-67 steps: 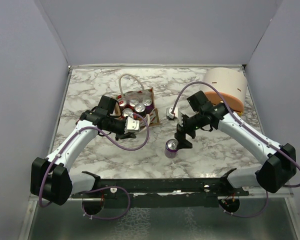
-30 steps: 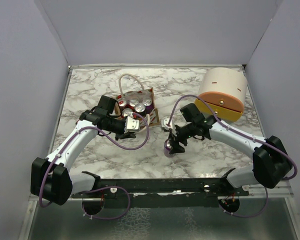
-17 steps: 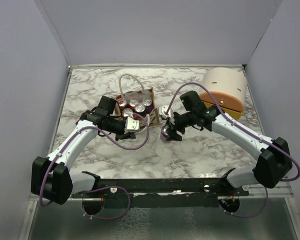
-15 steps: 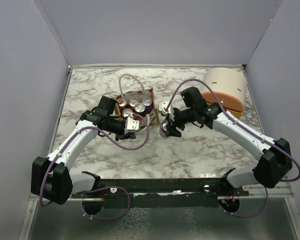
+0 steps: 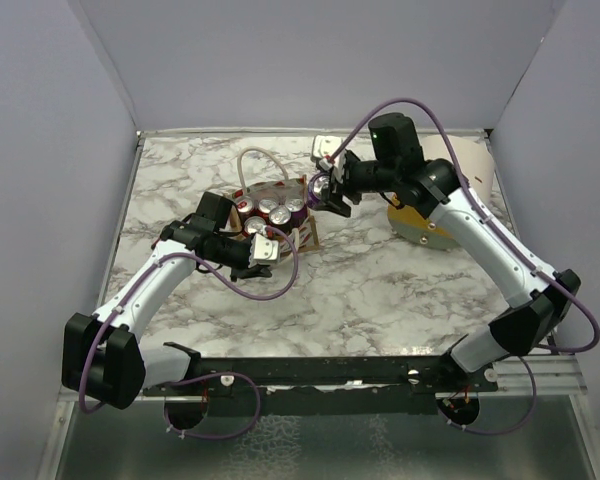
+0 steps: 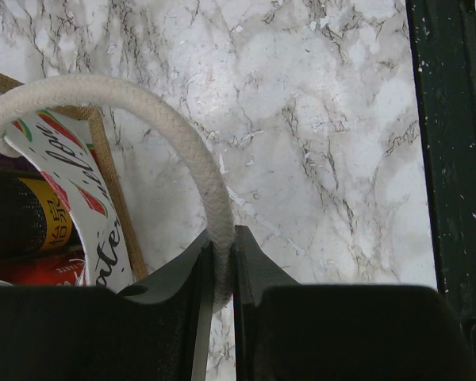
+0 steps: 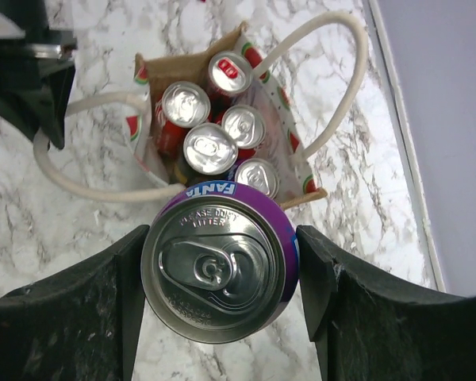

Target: Place the beverage into the canvas bag

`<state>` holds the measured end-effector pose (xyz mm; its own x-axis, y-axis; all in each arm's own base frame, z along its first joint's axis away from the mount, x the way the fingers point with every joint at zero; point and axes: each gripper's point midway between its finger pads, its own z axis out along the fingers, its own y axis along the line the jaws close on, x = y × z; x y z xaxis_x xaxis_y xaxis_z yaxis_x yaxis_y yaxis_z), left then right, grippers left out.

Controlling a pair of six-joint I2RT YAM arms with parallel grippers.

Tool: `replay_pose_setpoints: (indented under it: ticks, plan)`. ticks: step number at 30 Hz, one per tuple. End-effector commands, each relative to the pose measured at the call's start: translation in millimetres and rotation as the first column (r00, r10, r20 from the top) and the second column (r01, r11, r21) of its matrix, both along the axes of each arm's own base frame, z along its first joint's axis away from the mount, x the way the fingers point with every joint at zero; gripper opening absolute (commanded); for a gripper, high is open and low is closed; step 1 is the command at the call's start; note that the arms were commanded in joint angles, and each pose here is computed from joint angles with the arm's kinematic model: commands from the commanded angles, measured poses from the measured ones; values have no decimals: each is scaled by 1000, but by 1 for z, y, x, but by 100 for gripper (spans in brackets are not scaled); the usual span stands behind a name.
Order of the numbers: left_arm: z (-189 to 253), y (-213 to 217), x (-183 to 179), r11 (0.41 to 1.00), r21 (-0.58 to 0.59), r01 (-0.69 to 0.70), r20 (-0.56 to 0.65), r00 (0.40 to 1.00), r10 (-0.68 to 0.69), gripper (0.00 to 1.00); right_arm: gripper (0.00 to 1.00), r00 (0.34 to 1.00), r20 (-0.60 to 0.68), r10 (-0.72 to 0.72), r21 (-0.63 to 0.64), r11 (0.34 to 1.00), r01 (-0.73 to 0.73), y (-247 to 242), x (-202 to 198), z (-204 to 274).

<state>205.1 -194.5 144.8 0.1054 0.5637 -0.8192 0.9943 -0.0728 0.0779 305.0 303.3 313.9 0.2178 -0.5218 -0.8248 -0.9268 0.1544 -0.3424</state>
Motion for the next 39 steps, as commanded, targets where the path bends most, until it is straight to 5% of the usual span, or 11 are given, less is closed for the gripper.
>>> replay_pose_setpoints:
  ticks: [1,20,39]
  plan:
    - [1,-1,-12,999,-24,22,-40,999,-23,15,25,1000,31,-7,100,995,4,20,18,41]
    - [4,-3,-12,999,-35,27,-32,999,-28,15,20,988,-119,-96,130,985,111,68,84,9]
    - [5,-3,-13,999,-39,29,-29,999,-30,15,14,967,-167,-193,63,977,206,69,107,-25]
